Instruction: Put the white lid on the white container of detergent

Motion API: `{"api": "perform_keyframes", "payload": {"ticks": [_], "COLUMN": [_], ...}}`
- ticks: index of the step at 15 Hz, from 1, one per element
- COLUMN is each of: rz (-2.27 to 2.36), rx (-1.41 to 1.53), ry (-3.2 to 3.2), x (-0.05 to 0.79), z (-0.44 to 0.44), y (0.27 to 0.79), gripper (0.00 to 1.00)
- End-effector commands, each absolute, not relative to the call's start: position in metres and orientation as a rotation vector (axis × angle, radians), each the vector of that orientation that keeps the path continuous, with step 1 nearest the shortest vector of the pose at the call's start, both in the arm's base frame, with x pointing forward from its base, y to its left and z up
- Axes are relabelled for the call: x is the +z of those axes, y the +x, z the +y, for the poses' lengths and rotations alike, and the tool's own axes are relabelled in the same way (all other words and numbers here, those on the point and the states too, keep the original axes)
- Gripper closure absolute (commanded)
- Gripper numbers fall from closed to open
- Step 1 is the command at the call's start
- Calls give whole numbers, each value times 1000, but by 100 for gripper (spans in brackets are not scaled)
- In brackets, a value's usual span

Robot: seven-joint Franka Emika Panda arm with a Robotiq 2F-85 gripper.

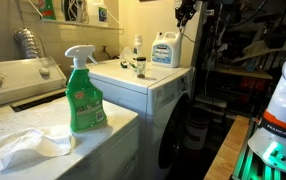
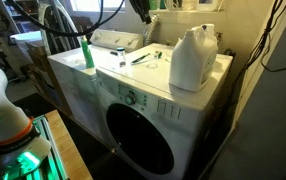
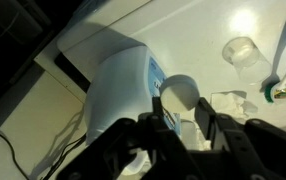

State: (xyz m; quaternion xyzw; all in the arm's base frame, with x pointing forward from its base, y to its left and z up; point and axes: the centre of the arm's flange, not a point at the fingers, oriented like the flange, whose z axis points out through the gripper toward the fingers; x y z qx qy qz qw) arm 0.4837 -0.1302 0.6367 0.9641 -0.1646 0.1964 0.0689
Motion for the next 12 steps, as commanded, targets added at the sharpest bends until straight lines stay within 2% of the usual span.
{"api": "perform_keyframes", "payload": {"ticks": [1, 3, 4, 12], "rz": [-495, -493, -492, -669], "rx": [590, 583, 581, 576], "ry": [2903, 2905, 2905, 2914], "x": [636, 634, 633, 647], "z": [-130, -129, -129, -217], "y": [483, 484, 484, 478], "gripper": [63, 63, 88, 88]}}
